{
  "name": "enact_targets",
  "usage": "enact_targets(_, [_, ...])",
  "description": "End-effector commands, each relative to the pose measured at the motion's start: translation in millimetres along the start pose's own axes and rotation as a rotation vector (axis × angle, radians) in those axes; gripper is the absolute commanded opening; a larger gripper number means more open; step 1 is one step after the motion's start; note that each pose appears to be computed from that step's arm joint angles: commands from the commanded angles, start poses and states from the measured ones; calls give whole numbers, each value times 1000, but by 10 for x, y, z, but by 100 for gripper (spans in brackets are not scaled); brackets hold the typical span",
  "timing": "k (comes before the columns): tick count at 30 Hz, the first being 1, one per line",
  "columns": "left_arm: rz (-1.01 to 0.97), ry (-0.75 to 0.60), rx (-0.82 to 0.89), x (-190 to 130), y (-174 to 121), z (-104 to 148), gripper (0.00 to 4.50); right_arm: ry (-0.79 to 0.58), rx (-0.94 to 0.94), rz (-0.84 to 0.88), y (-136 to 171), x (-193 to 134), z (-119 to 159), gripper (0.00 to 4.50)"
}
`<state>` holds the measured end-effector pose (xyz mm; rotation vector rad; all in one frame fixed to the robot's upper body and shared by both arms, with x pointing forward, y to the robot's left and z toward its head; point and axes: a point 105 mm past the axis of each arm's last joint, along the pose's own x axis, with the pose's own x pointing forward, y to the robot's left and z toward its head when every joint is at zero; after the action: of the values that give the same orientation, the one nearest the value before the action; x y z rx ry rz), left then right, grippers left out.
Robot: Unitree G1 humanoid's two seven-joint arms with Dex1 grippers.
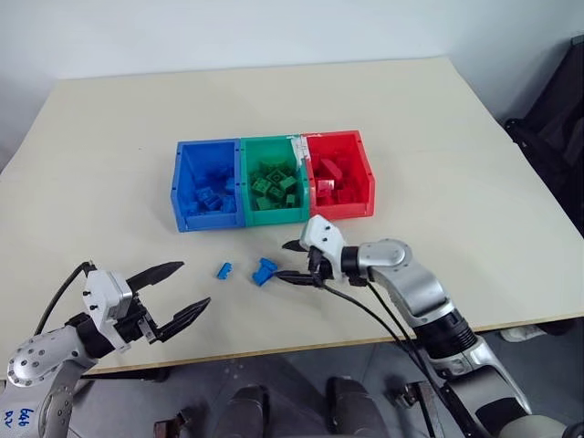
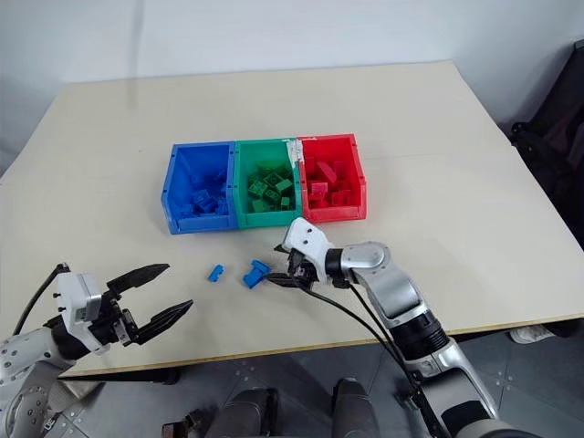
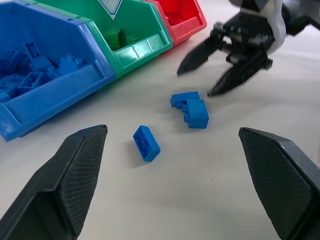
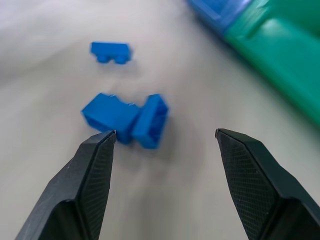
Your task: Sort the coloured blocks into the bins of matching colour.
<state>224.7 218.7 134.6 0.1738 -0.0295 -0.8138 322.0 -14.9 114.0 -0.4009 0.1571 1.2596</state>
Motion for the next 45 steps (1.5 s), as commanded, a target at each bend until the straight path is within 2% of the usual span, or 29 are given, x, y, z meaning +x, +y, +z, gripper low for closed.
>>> enact_targets(1, [-5, -11, 42, -5, 1, 82, 450, -19, -49, -19, -26, 77, 84, 335])
enact_targets(14, [-8, -15, 43, 28, 0, 85, 450, -24, -83, -58, -139, 186, 97, 335])
enact_targets(18, [-7, -19, 47, 38, 13, 89, 450, -37, -73, -41, -113, 193, 114, 247])
enact_targets(24, [-5, -37, 50, 55, 26, 108, 450, -65, -76, -5, -57, 171, 173, 31])
enact_targets(26, [-5, -44, 48, 57, 20, 117, 450, -96, -84, 11, -42, 152, 235, 29])
enact_targets(30, [3, -49, 35, 8, 8, 124, 450, -238, -29, 15, -84, 136, 641, 29])
enact_targets(34, [26, -39, 7, -27, -17, 67, 450, -355, -42, -5, -134, 330, 1170, 29])
enact_targets(37, [59, -37, 9, -64, -9, 39, 450, -372, -86, -102, -329, 505, 1407, 29])
enact_targets(40, [83, -31, 7, -111, -11, 10, 450, -375, -112, -157, -463, 655, 1546, 29])
enact_targets(45, [106, -24, 14, -136, -24, -11, 450, -343, -144, -204, -546, 864, 1598, 29])
